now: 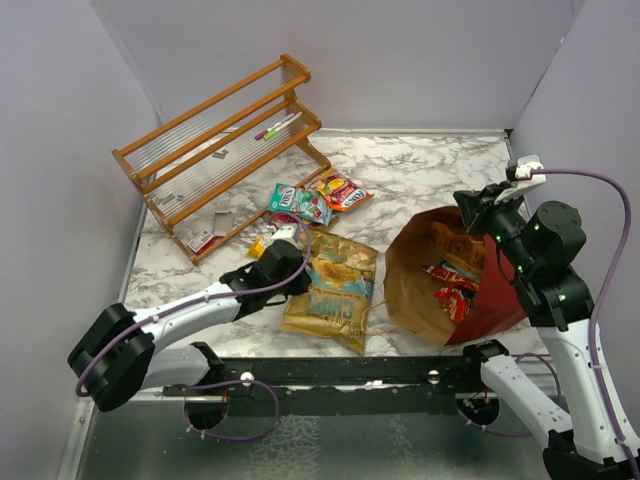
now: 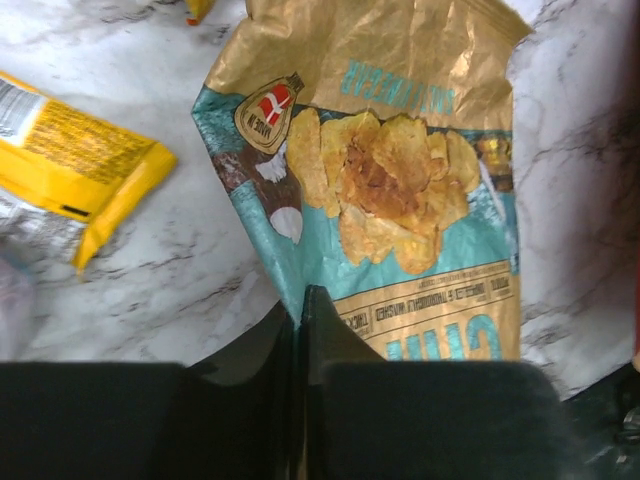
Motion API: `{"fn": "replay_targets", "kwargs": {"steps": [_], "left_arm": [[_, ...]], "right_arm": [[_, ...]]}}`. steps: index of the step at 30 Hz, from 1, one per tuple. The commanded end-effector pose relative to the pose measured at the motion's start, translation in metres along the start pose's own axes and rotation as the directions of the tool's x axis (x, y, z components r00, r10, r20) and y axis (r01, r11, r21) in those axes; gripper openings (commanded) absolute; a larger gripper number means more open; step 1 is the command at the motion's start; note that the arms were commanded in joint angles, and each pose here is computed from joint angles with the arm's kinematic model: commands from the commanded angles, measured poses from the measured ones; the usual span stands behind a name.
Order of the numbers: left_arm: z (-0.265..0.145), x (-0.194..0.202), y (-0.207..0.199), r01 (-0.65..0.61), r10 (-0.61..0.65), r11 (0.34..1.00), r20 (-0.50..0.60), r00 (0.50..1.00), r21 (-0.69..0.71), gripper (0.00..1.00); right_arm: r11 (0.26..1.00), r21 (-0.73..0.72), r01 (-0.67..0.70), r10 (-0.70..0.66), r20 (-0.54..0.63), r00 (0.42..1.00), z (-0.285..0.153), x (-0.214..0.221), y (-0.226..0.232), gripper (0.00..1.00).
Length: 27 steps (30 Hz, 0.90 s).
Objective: Take the snacks out of the paper bag
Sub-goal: Place the snack at the center of the board.
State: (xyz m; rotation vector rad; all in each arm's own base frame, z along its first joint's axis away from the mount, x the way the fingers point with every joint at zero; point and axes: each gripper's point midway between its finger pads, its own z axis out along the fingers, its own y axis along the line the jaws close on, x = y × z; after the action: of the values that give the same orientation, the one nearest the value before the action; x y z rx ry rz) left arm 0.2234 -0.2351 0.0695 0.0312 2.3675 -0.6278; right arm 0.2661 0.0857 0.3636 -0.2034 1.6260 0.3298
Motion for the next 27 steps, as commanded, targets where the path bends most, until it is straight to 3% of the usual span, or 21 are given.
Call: {"fn": "replay_targets", "kwargs": {"steps": [1, 4, 6, 7, 12, 17, 19, 23, 27], "left_arm": [[-0.024, -0.026, 0.008, -0.04, 0.046, 0.997, 0.085, 0.995, -0.067, 0.21], [-0.048, -0.047, 0.003, -0.07, 0.076, 0.997, 0.176, 0.981, -0.036, 0.47], [-0.065, -0.064, -0.008, -0.096, 0.089, 0.995, 0.248, 0.965, 0.016, 0.95], [-0.073, -0.073, -0.015, -0.109, 0.094, 0.993, 0.281, 0.955, 0.038, 0.99], [-0.105, -0.108, -0.066, -0.265, 0.17, 0.943, 0.392, 0.904, 0.203, 0.99], [-0.126, -0.102, -0.139, -0.464, 0.235, 0.735, 0.457, 0.858, 0.494, 0.9], [-0.132, -0.096, -0.164, -0.52, 0.256, 0.652, 0.485, 0.836, 0.552, 0.88], [-0.145, -0.079, -0.209, -0.689, 0.385, 0.495, 0.578, 0.72, 0.529, 0.86], [-0.143, -0.065, -0.24, -0.799, 0.5, 0.382, 0.623, 0.601, 0.464, 0.84]], "right_arm": [[0.989, -0.122, 0.08, -0.067, 0.109, 0.992, -0.006, -0.033, 0.022, 0.02], [0.961, -0.251, 0.116, -0.087, 0.124, 0.988, -0.012, -0.033, 0.045, 0.02], [0.935, -0.33, 0.129, -0.089, 0.132, 0.987, -0.015, -0.031, 0.059, 0.02], [0.925, -0.357, 0.132, -0.089, 0.132, 0.987, -0.016, -0.03, 0.063, 0.02], [0.925, -0.362, 0.12, -0.081, 0.119, 0.99, -0.015, -0.028, 0.064, 0.02], [0.895, -0.432, 0.113, -0.077, 0.1, 0.992, -0.018, -0.029, 0.076, 0.02], [0.879, -0.464, 0.108, -0.074, 0.09, 0.993, -0.019, -0.026, 0.081, 0.02], [0.885, -0.459, 0.082, -0.062, 0.058, 0.996, -0.014, -0.021, 0.08, 0.02], [0.895, -0.44, 0.075, -0.058, 0.052, 0.997, -0.014, -0.021, 0.076, 0.02]]}}
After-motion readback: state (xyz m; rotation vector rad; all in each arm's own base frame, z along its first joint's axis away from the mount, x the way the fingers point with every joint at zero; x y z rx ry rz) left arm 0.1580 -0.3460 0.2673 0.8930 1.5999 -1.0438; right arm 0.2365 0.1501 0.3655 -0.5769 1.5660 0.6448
